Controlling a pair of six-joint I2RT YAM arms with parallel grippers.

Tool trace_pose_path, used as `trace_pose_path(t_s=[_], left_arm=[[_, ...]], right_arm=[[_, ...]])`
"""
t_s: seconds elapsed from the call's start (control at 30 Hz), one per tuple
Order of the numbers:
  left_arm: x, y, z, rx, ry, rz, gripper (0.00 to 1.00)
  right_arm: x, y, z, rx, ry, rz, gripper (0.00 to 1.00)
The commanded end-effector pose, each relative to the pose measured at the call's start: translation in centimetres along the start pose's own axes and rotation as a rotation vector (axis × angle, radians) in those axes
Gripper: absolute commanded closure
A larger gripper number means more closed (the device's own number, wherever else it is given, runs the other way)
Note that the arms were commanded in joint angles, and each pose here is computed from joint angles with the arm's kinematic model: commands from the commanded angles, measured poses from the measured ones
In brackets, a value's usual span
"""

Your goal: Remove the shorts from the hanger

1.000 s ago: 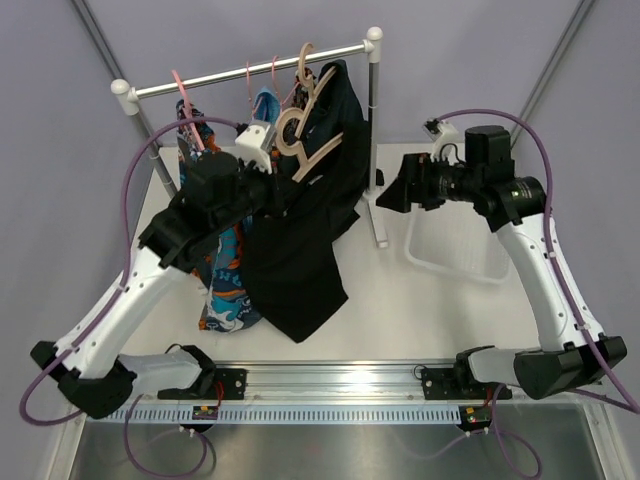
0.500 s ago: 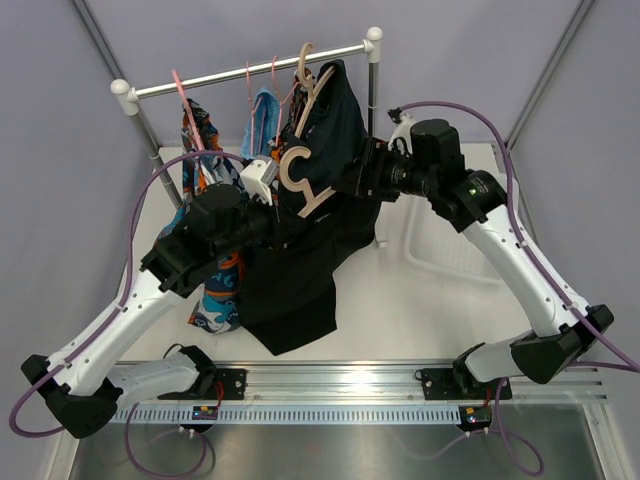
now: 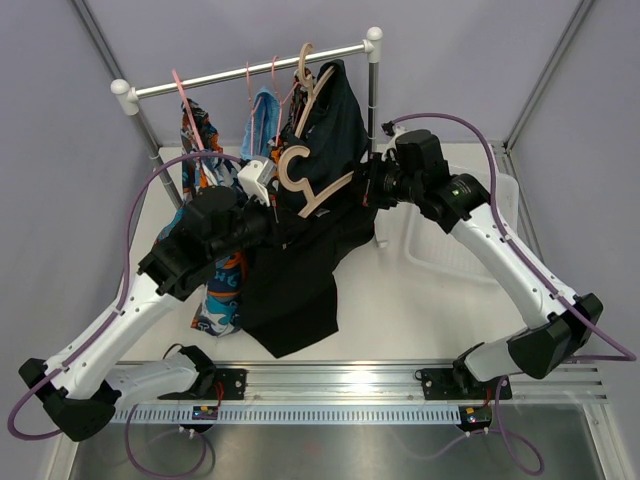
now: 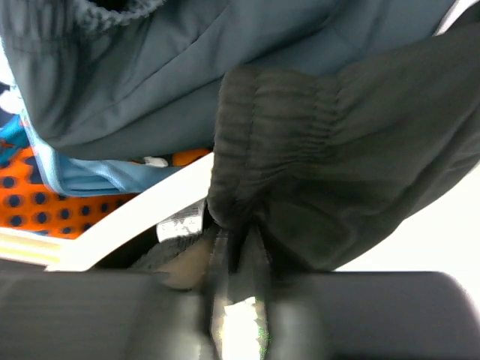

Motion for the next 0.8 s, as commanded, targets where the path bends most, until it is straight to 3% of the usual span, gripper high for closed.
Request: trace_pose_path(t_s=[0.0, 0.1, 0.27, 0.37, 0.6, 0.77], left_arm=[[-1.0, -1.0, 2.4, 0.021, -0.148, -0.059, 1.0], [-1.7, -0.9, 2.1, 0.034, -0.151, -0.048, 1.0], [-3.6, -1.0, 1.7, 0.069, -0.161, -0.059, 1.0], [-4.3, -1.1, 1.3, 0.092, -0.154, -0.067, 1.0], [-4.2, -1.5, 2.3, 0.088, -0.217, -0.105, 1.0], [-3.4, -2.2, 3.1, 0.142, -0.186, -0.208, 1.0]], right_arm=[[-0.8, 0.9, 1.8, -0.078, -0.139, -0.01, 1.0], [-2.4, 0.8, 3.0, -0.134, -0.194, 0.022, 1.0], [-5.7, -2.7, 9.0, -0.147, -0.347, 0.034, 1.0], [-6.9, -4.8, 11.3, -0.201, -0.367, 0.057, 1.0], [-6.5, -5.6, 10.1, -0.262, -0.215, 0.257, 1.0], [-7.5, -5.0, 13.0, -0.225, -0.393, 0.195, 1.0]])
Point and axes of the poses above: each gripper's point midway between its finger pads, its own x axis out along the fingers, its own y axis along the line the jaws close on, z = x × y, the point moved 10 cm from there along -x, back along the fingers, and after that the axes turned 14 degrees about x, right-handed, at the moved point
